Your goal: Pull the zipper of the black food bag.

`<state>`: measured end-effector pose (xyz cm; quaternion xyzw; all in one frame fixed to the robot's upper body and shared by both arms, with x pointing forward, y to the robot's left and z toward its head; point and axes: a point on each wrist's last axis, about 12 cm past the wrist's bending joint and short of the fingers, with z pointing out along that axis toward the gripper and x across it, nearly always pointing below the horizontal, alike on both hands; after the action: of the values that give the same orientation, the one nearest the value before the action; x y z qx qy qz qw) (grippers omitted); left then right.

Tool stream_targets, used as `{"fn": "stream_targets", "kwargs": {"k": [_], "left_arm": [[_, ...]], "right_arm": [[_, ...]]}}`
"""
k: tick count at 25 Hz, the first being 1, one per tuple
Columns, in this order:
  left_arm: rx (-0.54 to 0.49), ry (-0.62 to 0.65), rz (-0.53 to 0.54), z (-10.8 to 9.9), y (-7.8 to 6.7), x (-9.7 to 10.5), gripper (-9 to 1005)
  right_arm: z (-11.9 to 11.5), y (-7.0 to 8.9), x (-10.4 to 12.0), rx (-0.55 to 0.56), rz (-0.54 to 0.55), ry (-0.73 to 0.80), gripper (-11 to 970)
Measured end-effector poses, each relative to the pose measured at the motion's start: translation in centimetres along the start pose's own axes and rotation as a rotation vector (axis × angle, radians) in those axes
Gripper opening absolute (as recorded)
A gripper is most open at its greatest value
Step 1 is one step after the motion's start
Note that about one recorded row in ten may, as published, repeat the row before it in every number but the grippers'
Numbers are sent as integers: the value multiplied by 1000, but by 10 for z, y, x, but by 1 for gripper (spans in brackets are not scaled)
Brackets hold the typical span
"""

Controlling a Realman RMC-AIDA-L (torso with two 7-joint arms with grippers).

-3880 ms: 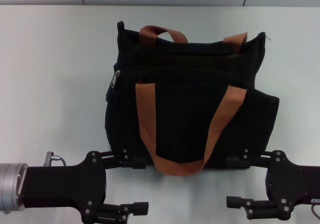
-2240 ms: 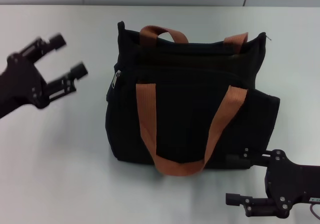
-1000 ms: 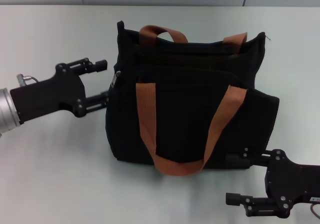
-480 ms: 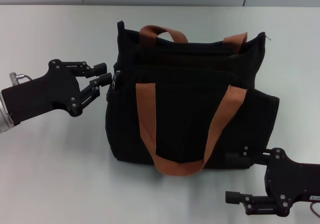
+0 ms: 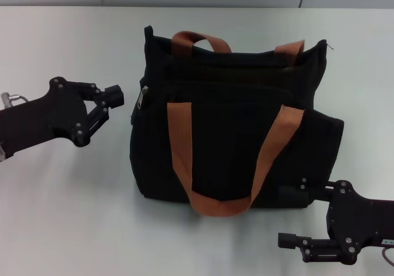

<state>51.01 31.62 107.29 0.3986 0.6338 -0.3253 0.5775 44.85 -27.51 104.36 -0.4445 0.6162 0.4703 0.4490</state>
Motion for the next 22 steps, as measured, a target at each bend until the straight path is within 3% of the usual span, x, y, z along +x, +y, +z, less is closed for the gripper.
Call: {"fn": "stream_targets", "kwargs": {"k": [6,12,17,20,22], "left_arm": [[-2,4,-8,-1,-3,3,19],[38,44,6,13,-1,3,180],[25,81,19,25,4,4,408],[15,96,39,31,7,3,614],[16,95,49,32,8,2,655]], "right_arm": [[0,0,0,2,5,1,748],[0,0,0,4,9,1,748],[0,0,0,5,9,0,748],[0,0,0,5,9,0,748],[0,0,0,5,9,0,748]]}}
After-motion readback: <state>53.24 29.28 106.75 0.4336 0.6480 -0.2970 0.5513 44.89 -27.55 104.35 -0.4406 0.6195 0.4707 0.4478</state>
